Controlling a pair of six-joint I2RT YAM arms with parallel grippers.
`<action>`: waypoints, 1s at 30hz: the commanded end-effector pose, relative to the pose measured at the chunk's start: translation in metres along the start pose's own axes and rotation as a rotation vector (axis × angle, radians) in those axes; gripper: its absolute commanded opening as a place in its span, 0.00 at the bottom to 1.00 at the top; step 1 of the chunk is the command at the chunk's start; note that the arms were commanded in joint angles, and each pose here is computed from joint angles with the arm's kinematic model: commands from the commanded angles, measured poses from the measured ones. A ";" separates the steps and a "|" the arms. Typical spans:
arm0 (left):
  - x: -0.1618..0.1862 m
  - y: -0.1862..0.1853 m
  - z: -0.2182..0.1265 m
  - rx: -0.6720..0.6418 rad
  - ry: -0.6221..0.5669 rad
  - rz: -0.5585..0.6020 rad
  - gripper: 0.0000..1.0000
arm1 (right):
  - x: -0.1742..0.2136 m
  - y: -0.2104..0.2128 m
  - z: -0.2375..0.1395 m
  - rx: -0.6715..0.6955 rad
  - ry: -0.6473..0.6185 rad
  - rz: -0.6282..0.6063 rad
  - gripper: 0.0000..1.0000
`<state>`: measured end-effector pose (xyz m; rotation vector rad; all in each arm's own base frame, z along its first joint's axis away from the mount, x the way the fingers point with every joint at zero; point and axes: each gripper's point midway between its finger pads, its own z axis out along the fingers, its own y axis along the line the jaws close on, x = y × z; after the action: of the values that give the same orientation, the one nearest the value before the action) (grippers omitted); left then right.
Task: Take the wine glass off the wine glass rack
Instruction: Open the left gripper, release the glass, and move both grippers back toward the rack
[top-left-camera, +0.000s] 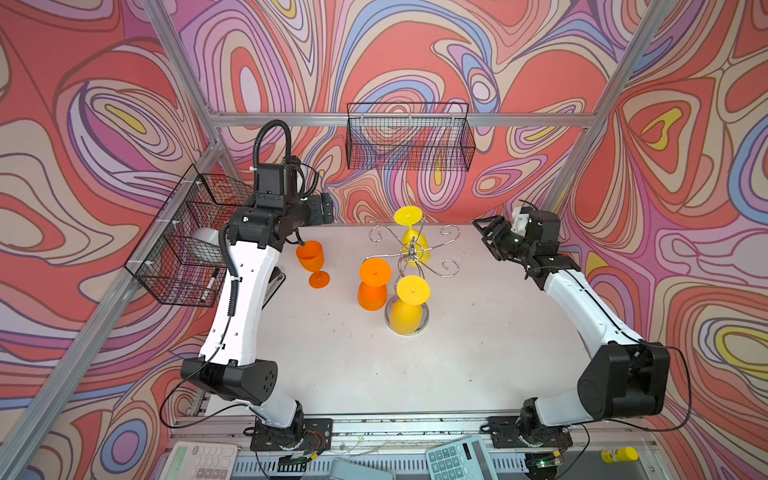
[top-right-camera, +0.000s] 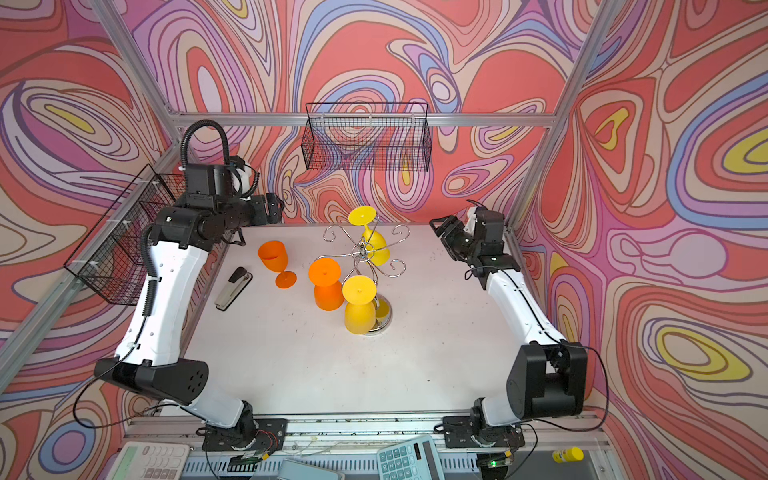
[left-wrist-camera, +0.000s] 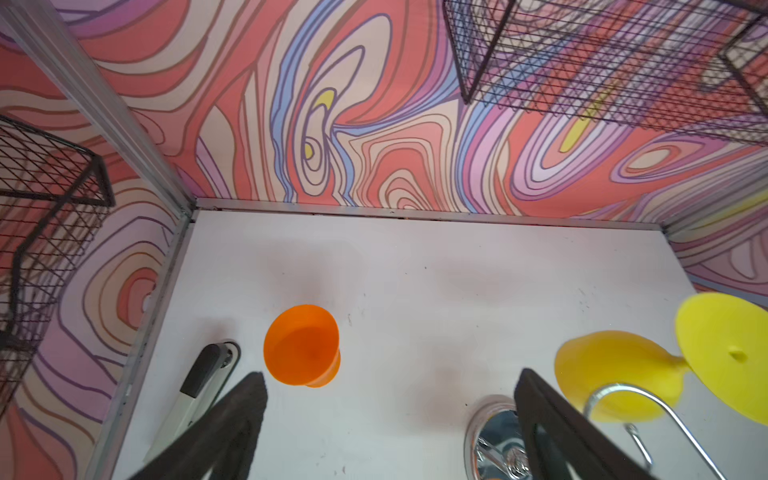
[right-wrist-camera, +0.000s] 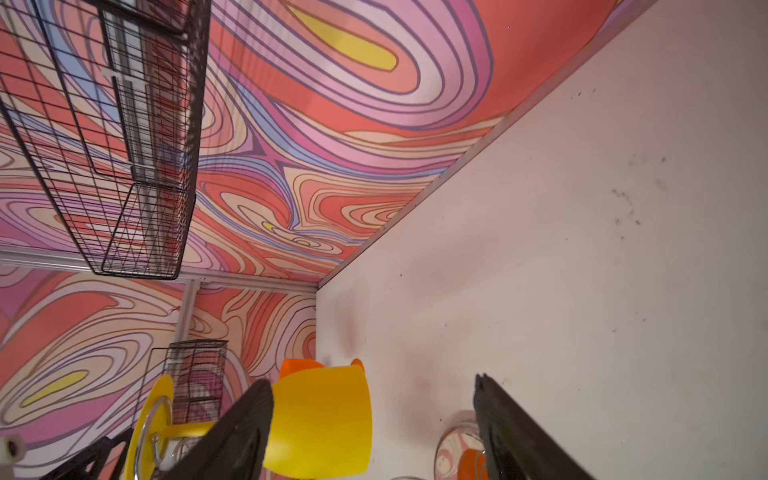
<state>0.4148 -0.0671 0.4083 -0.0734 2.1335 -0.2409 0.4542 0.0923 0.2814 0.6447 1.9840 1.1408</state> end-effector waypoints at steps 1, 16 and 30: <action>0.009 -0.029 -0.012 0.192 0.001 -0.067 0.92 | 0.014 0.002 0.010 -0.135 0.079 0.111 0.79; 0.050 -0.081 -0.065 0.568 0.046 -0.071 0.91 | 0.056 -0.028 0.021 -0.345 0.176 0.304 0.75; 0.037 -0.091 -0.075 0.642 -0.013 -0.061 0.89 | 0.113 -0.031 0.061 -0.563 0.251 0.467 0.65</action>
<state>0.3302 -0.1504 0.4116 0.2047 2.0202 -0.9251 0.4370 0.1794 0.1598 0.8163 1.7521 1.9624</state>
